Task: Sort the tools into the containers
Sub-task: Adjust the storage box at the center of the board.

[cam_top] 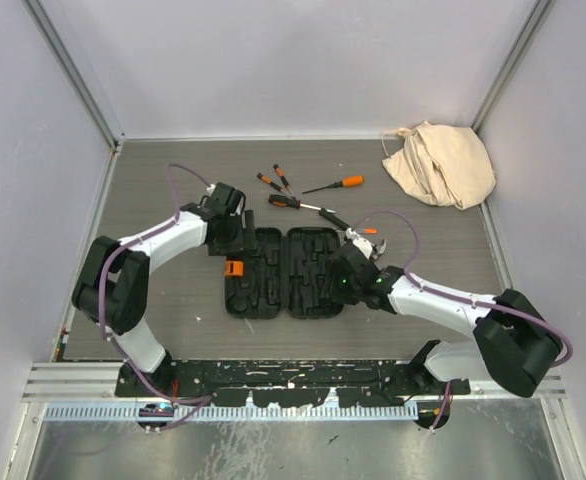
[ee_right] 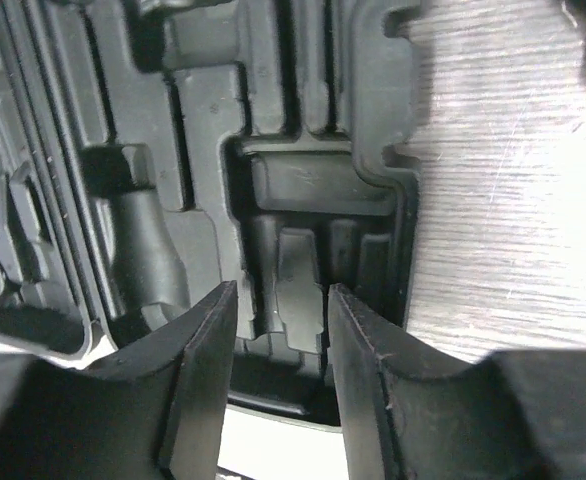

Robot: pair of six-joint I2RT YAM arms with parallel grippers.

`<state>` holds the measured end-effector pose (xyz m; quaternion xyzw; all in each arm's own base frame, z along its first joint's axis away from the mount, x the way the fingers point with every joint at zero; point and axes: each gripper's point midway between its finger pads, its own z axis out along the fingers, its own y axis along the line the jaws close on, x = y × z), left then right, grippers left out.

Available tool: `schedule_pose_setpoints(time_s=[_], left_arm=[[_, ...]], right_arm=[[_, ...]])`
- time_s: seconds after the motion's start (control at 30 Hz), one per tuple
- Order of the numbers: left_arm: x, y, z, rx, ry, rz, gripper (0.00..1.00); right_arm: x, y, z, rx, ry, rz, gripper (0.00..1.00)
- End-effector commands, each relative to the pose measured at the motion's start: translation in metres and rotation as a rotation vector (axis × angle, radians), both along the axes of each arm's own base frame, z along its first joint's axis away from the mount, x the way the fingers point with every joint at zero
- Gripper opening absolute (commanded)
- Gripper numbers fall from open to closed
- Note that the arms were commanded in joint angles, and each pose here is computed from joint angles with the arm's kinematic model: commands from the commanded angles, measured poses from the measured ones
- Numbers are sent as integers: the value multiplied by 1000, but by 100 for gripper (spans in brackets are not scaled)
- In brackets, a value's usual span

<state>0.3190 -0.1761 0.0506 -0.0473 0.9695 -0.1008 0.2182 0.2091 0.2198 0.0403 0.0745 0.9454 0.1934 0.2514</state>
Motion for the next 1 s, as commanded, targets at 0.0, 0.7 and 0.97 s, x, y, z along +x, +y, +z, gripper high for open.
schedule_pose_setpoints(time_s=[0.0,0.7,0.97], left_arm=[[36,-24,34,-45,-74,-68,75],[-15,13,62,446,-195,-145,93],[-15,18,45,583,-147,-150,92]], right_arm=[[15,14,24,136,-60,-122,49],[31,12,22,124,-104,-192,54],[31,11,23,112,-111,-184,54]])
